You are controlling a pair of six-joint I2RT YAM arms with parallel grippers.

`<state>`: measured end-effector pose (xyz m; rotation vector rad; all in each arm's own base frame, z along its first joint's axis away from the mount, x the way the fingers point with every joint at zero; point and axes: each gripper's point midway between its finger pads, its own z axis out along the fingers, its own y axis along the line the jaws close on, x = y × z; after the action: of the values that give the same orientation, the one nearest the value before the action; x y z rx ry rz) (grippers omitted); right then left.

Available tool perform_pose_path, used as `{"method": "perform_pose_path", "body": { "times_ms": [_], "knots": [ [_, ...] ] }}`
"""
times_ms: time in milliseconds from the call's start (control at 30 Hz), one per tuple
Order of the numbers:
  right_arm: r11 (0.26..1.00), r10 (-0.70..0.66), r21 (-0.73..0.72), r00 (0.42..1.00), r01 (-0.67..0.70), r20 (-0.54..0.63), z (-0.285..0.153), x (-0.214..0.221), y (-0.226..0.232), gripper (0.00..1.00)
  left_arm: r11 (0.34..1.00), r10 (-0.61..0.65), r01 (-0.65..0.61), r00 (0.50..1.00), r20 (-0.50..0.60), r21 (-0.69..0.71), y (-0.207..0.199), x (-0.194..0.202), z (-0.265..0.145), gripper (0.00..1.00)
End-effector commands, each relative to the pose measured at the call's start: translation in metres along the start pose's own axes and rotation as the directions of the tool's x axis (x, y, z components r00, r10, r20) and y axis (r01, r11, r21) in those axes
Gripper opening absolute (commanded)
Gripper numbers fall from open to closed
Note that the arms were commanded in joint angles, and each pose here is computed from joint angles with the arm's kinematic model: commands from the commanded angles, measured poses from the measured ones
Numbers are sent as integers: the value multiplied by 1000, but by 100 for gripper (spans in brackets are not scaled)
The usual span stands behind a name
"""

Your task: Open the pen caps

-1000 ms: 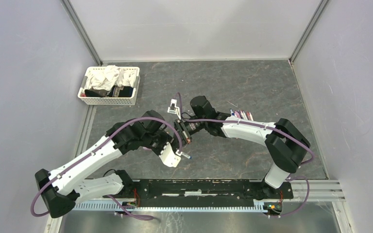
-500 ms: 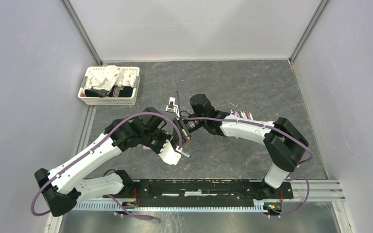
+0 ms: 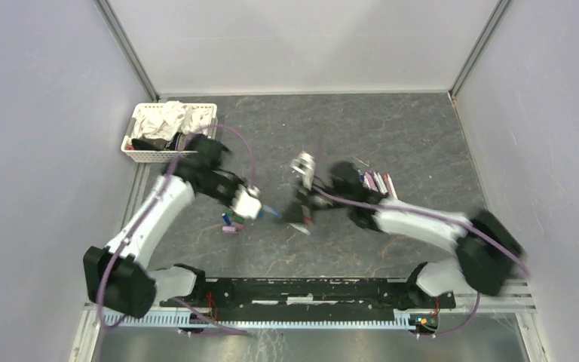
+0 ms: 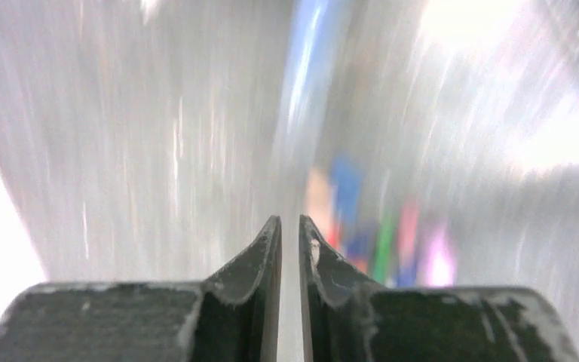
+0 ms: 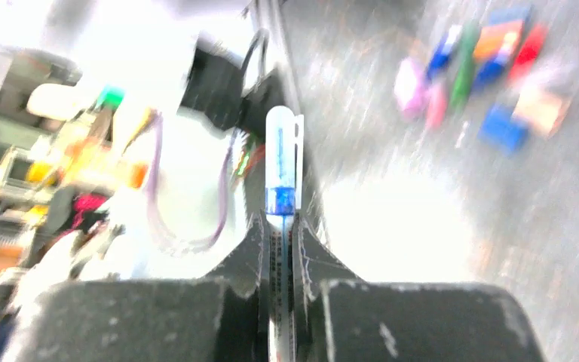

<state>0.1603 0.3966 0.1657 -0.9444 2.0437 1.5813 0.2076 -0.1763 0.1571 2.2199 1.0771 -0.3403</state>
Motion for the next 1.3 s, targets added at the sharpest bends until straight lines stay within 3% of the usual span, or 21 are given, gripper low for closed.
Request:
{"method": "perform_pose_path", "body": {
  "times_ms": [0, 33, 67, 133, 400, 433, 533, 567, 700, 1067, 1167, 1267],
  "knots": [
    [957, 291, 61, 943, -284, -160, -71, 133, 4, 0, 1000, 5, -5, 954, -299, 1, -8, 112, -109, 2],
    [964, 257, 137, 928, -227, -269, -73, 139, -4, 0, 997, -12, -14, 945, -328, -76, 16, 97, -100, 2],
    [971, 223, 147, 931, -187, -288, -71, 133, -4, 0, 990, 37, -81, 936, -349, -112, 31, 82, -83, 2],
    [970, 240, 86, 942, -226, -234, -68, 129, 3, 0, 986, 116, -147, 944, -309, -77, 30, 58, -61, 2],
    [984, 167, -27, 966, -175, -195, -54, 90, 10, 0, 993, 62, -80, 978, -201, -84, 21, 14, -53, 2],
    [985, 160, -34, 969, -169, -190, -51, 84, 11, 0, 994, 65, -80, 981, -184, -76, 16, 7, -48, 10],
    [984, 150, -76, 977, -162, -151, -41, 59, 16, 0, 997, 36, -45, 990, -133, -68, 3, -12, -32, 57],
    [982, 151, -90, 979, -165, -140, -37, 51, 18, 0, 997, 21, -29, 993, -119, -68, 0, -18, -27, 66],
    [975, 164, -138, 982, -175, -89, -26, 21, 25, 0, 998, 15, -20, 997, -80, -56, -7, -36, -11, 73],
    [957, 165, -234, 985, -173, -55, -9, -18, 38, 0, 997, 54, -56, 998, -44, -44, 1, -59, 11, 67],
    [953, 162, -251, 986, -169, -46, -6, -26, 41, 0, 997, 67, -68, 997, -48, -34, 0, -59, 14, 59],
    [948, 157, -272, 987, -163, -45, -2, -31, 46, 0, 996, 79, -80, 996, -52, -30, 0, -59, 16, 41]
  ]
}}
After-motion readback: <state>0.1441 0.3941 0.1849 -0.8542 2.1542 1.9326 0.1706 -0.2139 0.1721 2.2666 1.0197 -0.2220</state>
